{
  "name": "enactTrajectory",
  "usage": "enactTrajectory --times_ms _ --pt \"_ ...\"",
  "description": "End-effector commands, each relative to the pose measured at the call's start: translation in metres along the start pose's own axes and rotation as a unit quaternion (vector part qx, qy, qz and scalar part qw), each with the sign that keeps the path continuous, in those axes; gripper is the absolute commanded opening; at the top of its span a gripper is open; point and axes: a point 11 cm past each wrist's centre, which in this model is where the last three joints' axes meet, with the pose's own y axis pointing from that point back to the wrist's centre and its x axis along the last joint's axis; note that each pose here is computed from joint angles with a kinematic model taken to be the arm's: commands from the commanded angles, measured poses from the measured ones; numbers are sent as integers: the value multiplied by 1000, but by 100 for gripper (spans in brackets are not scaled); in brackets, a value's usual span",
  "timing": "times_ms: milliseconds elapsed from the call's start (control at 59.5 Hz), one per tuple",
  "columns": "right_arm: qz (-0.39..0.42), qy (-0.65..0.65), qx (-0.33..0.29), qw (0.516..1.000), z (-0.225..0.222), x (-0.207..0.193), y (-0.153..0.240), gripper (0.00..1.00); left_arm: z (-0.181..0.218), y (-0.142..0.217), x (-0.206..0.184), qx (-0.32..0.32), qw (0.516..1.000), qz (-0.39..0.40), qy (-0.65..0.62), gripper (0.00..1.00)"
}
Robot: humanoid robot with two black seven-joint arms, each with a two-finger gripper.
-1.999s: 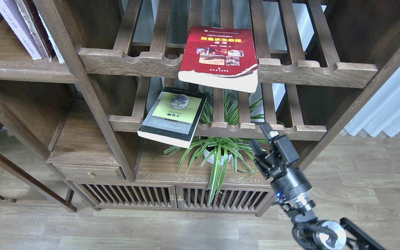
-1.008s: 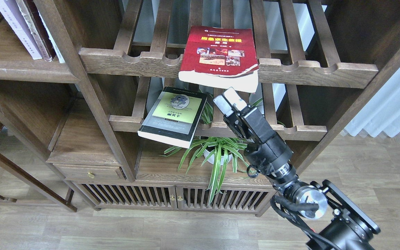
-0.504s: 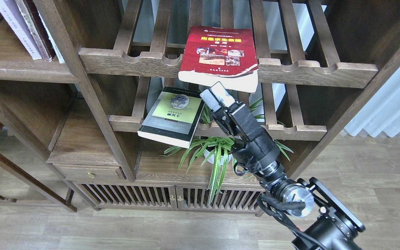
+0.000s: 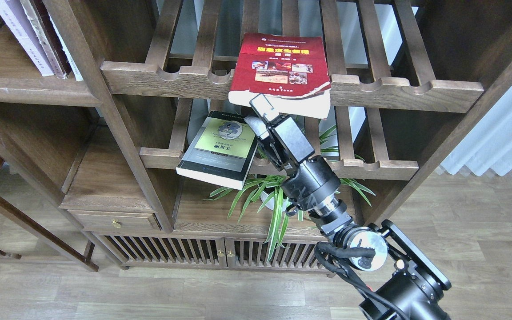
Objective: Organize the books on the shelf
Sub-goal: 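Grasp the red book's lower edge with the right gripper and tilt it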
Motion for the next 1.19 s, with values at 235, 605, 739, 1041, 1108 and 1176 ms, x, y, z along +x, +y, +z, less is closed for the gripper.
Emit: enactTrajectory --times_ms 235,605,739,1041,1108,1176 --pt "8 16 26 1000 -23 -1 -6 99 0 0 1 0 1000 1 0 100" --pt "30 23 54 998 -43 2 -5 84 0 0 2 -1 1000 2 0 100" --pt "32 22 59 997 -45 4 -2 71 0 0 1 0 1000 2 1 100" --pt "18 13 70 997 -44 7 14 5 4 1 3 -8 1000 4 -1 100" --pt "10 15 68 998 -43 7 19 5 3 2 6 -7 1000 9 0 100" --pt "10 17 66 998 -44 8 23 5 1 4 11 -5 1000 17 1 100"
